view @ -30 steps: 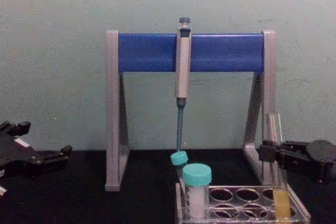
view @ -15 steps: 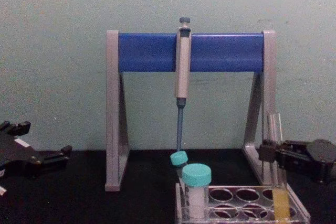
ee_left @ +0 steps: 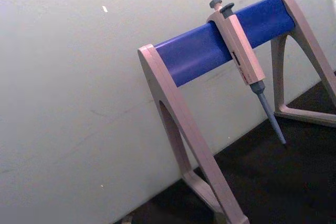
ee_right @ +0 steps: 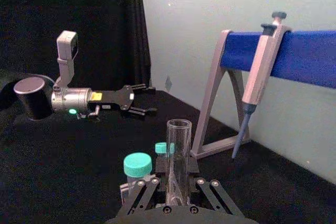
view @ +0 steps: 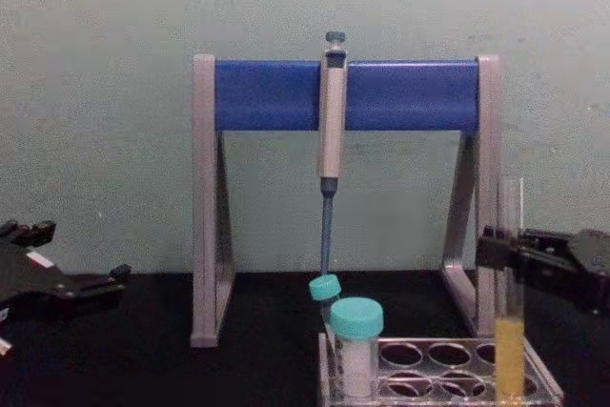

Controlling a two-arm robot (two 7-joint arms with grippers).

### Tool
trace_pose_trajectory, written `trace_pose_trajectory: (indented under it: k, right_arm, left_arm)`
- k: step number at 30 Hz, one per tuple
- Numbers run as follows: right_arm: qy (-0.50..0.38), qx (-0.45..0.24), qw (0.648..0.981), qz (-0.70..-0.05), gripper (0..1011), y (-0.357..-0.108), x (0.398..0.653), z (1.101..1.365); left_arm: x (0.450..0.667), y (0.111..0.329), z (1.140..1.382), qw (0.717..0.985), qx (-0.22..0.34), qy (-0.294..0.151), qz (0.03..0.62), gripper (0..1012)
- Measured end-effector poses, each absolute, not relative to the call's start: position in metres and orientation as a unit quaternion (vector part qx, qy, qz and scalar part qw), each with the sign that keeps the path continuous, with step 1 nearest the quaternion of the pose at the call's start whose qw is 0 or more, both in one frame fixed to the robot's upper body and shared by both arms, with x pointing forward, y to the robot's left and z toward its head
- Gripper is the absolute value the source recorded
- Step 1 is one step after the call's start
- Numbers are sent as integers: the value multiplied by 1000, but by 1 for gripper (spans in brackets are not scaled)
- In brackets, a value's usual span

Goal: Pick up the test tube from the test tube rack, shake it, then place it back into the test tube rack.

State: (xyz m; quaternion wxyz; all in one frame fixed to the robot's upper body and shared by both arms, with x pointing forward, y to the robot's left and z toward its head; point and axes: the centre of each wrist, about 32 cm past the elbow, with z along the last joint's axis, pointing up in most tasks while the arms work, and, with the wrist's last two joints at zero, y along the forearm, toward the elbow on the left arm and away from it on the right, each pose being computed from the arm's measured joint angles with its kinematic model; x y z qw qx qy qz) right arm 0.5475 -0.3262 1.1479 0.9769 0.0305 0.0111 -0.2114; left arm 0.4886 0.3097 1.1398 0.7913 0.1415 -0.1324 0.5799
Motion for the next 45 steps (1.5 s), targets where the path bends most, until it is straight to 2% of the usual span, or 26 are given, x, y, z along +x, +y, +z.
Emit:
trace_pose_trajectory:
  k: [24,35,45]
  right_arm:
    - [-30,62,973,-220,232,-324,548,1172]
    - [-47,76,973,-212,232,-312,562,1184]
    - [-45,80,976,-199,232,-298,575,1182]
  left_arm:
    - [489,310,1140,791,141,-132,580,1001]
    - [489,310,1140,791,141,-132,580,1001]
    - [489,310,1140,791,141,-132,580,1001]
